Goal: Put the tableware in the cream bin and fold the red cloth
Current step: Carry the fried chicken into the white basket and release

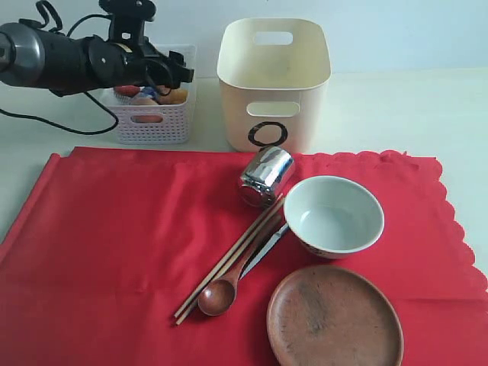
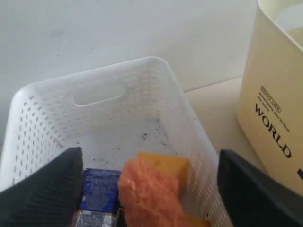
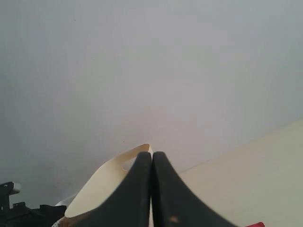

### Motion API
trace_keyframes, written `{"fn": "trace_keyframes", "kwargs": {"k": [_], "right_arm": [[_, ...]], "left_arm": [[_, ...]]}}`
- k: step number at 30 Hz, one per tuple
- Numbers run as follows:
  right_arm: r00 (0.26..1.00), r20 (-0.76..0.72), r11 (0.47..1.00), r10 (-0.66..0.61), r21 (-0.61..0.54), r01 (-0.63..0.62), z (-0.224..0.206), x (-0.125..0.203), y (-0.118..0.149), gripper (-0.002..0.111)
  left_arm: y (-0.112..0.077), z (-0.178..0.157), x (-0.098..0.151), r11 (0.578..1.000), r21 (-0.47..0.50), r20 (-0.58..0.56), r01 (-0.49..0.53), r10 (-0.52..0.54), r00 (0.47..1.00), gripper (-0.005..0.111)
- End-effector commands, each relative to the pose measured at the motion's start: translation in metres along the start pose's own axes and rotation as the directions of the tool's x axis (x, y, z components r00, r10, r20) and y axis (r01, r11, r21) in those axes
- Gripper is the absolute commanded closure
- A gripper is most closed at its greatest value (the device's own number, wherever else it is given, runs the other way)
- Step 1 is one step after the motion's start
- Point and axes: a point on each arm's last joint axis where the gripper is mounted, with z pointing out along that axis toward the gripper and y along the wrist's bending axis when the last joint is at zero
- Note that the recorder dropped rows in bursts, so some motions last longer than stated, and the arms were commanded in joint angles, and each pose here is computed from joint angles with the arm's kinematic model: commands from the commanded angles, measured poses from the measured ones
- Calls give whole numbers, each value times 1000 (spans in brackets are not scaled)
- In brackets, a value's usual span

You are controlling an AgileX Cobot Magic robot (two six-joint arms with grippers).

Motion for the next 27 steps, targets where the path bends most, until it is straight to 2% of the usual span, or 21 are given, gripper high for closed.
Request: {"fn": "trace_keyframes", "kwargs": {"k": [1, 5, 16, 23, 25, 27], "right_arm": [[1000, 7, 1000, -11, 0, 11, 0, 0, 0, 108], [1000, 7, 1000, -11, 0, 11, 0, 0, 0, 108], [1000, 7, 1000, -11, 0, 11, 0, 0, 0, 108], [1000, 7, 1000, -11, 0, 11, 0, 0, 0, 108], [1000, 7, 1000, -11, 0, 11, 0, 0, 0, 108], [1000, 7, 1000, -11, 0, 11, 0, 0, 0, 108]], "left_arm": [[2, 0, -3, 1000, -5, 6, 21, -21, 1000, 16], [1, 0, -1, 1000, 1, -6, 21, -21, 1000, 9], [-2, -26, -25, 997, 71, -78, 7, -2, 997, 10], [-9, -57, -40, 986, 166, -204, -11, 45, 978, 10], [-11, -64, -41, 981, 191, -242, -13, 60, 968, 12], [-13, -71, -42, 975, 221, -278, -17, 80, 957, 19]]}}
